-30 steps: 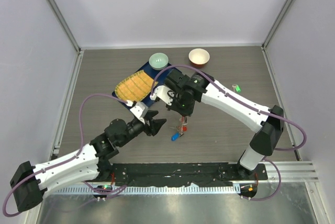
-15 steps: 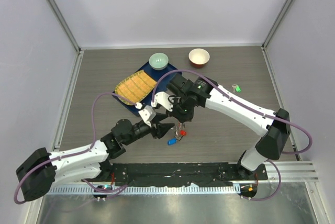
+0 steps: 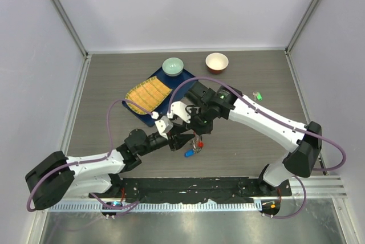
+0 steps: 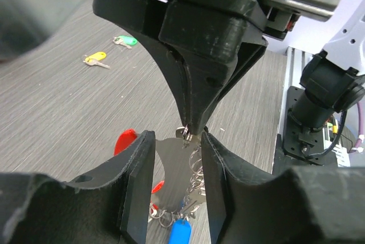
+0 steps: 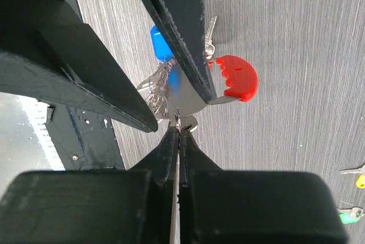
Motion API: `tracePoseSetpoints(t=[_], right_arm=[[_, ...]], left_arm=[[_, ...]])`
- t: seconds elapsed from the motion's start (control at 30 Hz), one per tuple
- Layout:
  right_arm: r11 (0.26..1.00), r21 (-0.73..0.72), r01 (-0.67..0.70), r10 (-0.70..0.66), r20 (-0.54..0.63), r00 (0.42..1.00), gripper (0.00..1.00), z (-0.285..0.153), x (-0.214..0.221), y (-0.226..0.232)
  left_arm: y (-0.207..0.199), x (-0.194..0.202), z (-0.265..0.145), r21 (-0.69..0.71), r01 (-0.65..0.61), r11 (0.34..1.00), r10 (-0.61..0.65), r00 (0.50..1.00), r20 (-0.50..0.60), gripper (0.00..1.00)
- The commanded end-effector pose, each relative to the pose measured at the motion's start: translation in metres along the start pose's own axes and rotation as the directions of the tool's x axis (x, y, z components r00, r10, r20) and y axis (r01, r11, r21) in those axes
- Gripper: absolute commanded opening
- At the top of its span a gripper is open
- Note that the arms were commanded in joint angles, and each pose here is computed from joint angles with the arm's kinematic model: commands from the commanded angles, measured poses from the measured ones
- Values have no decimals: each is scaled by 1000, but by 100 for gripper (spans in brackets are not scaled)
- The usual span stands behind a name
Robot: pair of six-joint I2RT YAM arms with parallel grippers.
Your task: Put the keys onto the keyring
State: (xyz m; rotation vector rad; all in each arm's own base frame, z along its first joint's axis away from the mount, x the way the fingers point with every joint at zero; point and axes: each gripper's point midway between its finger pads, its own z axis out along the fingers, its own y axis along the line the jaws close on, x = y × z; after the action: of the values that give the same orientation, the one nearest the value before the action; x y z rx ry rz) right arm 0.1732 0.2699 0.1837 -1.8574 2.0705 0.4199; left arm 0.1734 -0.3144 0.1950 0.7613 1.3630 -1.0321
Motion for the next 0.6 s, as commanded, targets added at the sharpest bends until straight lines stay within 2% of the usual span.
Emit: tracePoseSetpoints(t=[0.0,0.23,0.47,0.57], right_arm=[[998,19,68,-70,115,991,1,-15,-21,5],[995,47,91,-97,164,982,1,-23,-22,7],[994,51,98,-106,196,975,1,-28,-23,10],[994,46,100,-107,197,974,1,-27,-22,11]], left_arm=[[-12,-23,8,75,-32,997,26,997,78,41],[-6,-33,-11,62,-12,998,2,987,161,41],[1,-30,-28,57,-32,998,22,986,164,43],[-6,-37,-29,101,-38,994,20,985,173,43]])
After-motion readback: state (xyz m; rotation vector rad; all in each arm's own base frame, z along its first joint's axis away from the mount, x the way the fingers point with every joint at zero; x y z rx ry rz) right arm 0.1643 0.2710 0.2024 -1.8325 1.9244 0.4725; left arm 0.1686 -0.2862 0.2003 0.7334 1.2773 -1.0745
